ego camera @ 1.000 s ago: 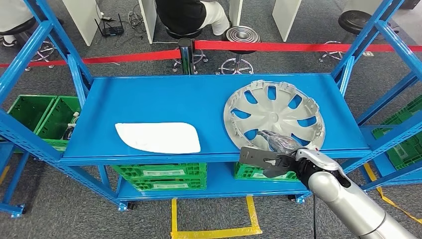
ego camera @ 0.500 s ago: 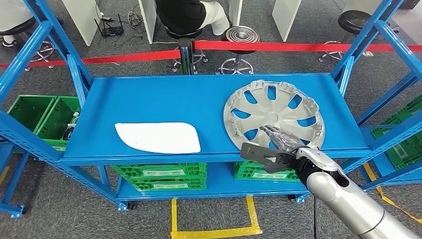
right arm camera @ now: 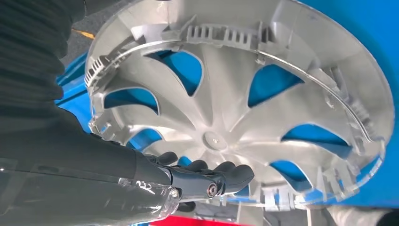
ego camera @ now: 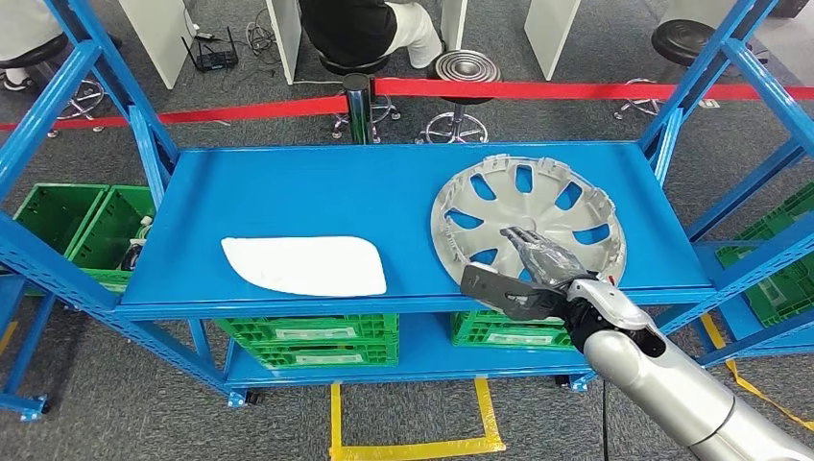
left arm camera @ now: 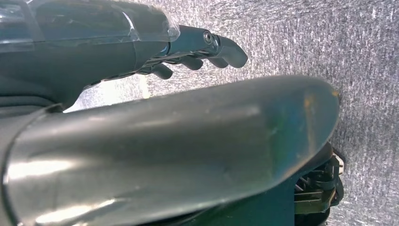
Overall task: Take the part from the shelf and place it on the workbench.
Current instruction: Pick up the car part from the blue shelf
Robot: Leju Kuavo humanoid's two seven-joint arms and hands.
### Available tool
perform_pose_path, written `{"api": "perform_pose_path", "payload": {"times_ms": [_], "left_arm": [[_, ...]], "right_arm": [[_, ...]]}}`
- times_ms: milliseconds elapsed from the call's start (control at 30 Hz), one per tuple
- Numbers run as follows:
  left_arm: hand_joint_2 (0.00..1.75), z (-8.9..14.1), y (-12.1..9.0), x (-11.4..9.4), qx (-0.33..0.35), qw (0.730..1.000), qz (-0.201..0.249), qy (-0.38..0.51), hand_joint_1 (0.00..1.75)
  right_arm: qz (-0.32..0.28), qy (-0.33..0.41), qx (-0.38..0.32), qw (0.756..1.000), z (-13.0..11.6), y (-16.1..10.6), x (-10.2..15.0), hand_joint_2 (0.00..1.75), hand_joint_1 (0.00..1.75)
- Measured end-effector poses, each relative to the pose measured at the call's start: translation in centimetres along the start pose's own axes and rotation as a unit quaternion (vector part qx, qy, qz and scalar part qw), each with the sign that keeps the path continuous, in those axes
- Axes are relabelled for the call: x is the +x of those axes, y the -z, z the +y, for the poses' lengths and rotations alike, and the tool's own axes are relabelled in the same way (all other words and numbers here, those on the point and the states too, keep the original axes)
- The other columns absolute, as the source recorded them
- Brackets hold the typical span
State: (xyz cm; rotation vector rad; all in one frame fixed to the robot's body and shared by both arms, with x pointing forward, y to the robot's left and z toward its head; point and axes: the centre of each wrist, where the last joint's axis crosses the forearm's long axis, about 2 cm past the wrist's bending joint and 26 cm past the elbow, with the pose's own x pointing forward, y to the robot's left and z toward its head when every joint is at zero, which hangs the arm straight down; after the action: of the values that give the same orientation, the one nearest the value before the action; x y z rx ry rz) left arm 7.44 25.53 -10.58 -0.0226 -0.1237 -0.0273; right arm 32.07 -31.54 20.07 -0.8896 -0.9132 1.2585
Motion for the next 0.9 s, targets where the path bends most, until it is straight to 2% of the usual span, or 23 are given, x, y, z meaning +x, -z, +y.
{"api": "perform_pose_path", "payload": {"times_ms": [367, 900], "left_arm": [[0.0, -0.1, 0.0, 0.0, 0.0, 1.0, 0.001, -0.003, 0.0], [0.0, -0.2, 0.0, -0.1, -0.001, 1.0, 0.001, 0.008, 0.0]], "right_arm": [[-0.039, 0.007, -0.053, 0.998, 0.0, 0.0, 0.1, 1.75, 0.0], [-0.048, -0.011, 0.001, 0.999, 2.4, 0.5, 0.4, 1.75, 0.0]]}}
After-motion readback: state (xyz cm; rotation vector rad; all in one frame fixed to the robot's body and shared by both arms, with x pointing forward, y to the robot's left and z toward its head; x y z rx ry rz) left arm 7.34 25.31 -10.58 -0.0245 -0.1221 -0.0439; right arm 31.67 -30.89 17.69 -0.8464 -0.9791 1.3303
